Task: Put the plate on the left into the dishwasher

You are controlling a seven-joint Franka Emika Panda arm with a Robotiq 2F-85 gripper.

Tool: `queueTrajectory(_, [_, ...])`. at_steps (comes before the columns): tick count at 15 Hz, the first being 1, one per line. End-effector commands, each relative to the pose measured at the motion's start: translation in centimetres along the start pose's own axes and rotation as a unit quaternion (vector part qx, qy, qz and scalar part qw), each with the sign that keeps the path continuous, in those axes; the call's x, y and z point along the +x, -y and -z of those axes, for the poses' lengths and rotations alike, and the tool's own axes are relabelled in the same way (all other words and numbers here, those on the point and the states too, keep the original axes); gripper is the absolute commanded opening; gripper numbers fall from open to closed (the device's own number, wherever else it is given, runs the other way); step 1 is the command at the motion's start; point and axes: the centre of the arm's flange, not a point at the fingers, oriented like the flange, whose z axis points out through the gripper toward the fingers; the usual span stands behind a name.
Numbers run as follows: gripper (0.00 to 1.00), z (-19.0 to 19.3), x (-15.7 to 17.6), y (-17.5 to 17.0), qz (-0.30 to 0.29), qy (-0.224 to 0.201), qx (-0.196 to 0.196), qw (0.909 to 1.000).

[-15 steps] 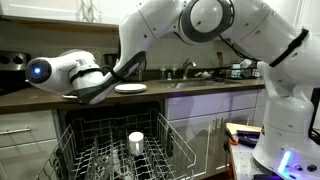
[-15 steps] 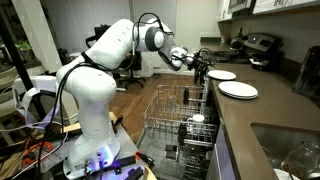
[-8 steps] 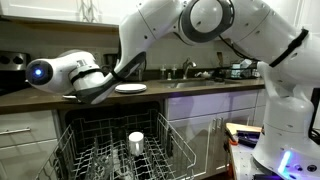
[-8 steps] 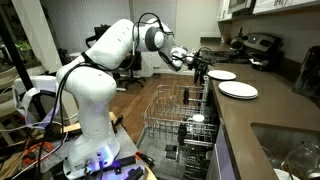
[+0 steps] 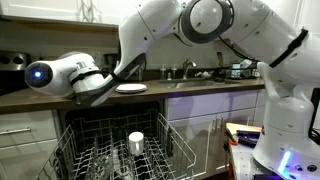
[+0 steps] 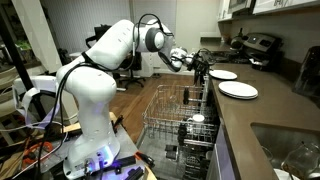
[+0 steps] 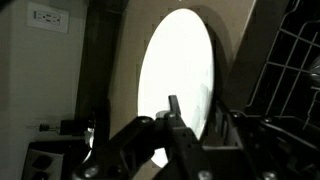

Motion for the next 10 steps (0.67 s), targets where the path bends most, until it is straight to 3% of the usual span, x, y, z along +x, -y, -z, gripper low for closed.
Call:
queueTrajectory(1, [0.42, -0.44, 0.17, -0.29, -0.008, -0.010, -0.012, 0.9998])
queueTrajectory(10, [0.05, -0.61, 0.06, -0.10, -0.009, -0.009, -0.012, 0.9999])
